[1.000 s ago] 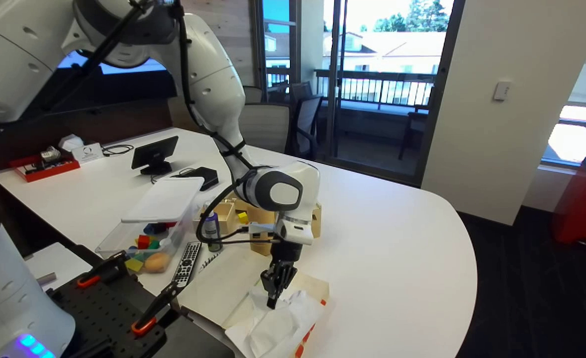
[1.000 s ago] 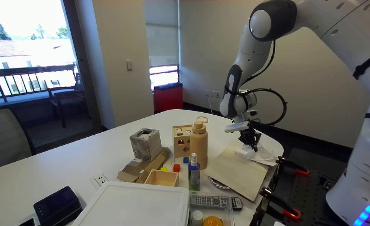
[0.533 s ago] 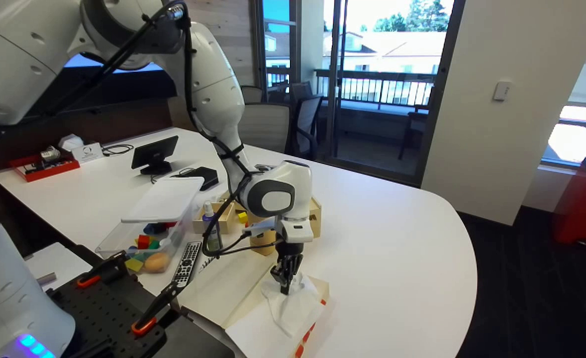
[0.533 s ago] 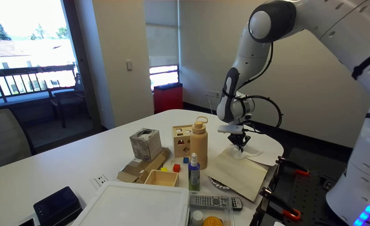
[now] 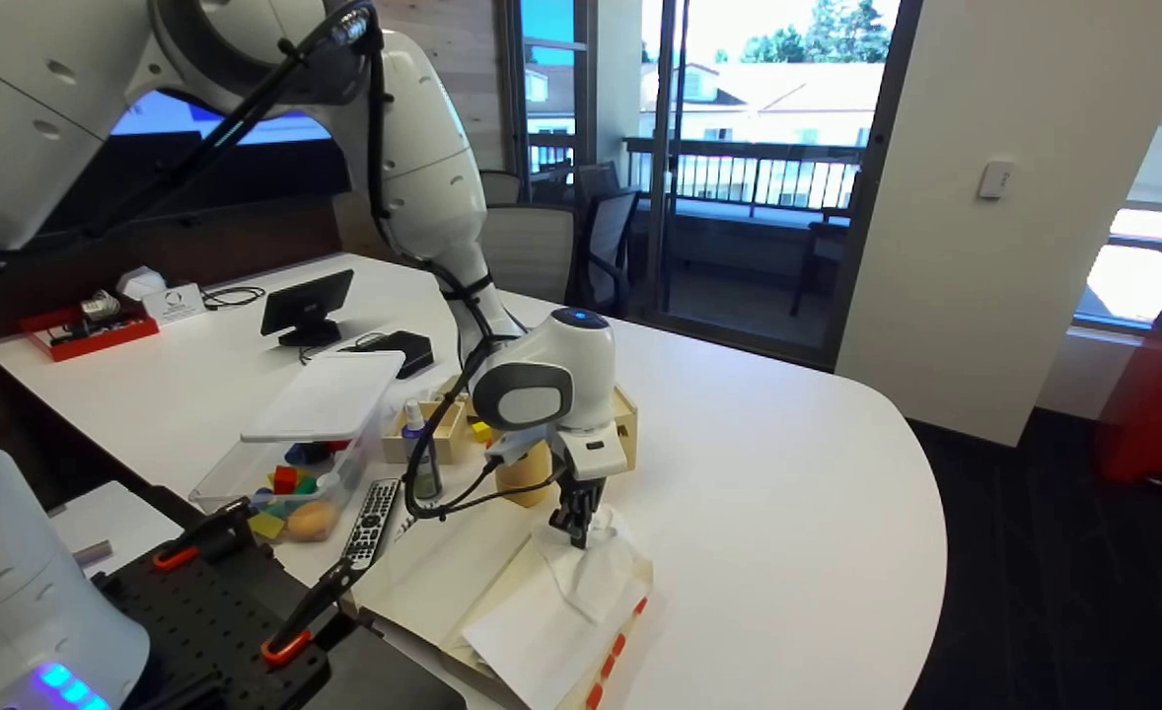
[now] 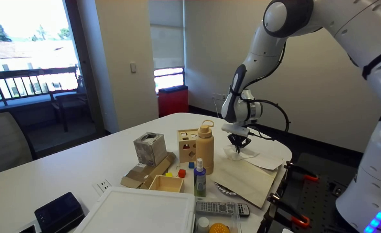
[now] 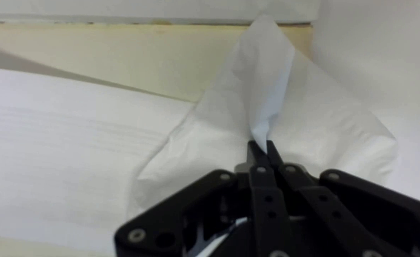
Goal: Pick the paper towel and wipe the surface of the paper then place it back down
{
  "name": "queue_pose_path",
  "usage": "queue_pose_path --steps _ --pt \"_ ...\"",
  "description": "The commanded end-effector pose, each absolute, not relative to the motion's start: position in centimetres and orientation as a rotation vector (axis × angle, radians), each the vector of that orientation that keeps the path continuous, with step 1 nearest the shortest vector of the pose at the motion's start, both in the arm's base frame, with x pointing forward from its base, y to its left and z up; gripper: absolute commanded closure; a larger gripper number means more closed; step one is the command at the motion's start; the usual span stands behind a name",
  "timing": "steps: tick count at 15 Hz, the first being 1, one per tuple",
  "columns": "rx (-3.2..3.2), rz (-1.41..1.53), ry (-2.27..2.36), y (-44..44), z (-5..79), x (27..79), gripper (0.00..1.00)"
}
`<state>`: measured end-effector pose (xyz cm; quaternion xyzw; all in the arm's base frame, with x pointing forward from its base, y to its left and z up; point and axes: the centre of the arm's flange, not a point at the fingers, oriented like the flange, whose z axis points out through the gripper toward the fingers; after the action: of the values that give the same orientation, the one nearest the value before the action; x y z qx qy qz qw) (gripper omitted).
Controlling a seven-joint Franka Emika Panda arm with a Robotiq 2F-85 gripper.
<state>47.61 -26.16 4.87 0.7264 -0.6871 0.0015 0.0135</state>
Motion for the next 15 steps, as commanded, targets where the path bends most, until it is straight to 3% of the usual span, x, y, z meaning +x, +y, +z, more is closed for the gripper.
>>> queue_pose_path --steps 1,10,15 --pt "2.293 0.026 -2.154 -25.8 7.0 46.1 1.0" --pt "2.325 0.031 -2.147 -24.0 18.5 43.7 1.0" --pt "2.434 0.288 -1.933 -20.7 27.1 45.3 1.0"
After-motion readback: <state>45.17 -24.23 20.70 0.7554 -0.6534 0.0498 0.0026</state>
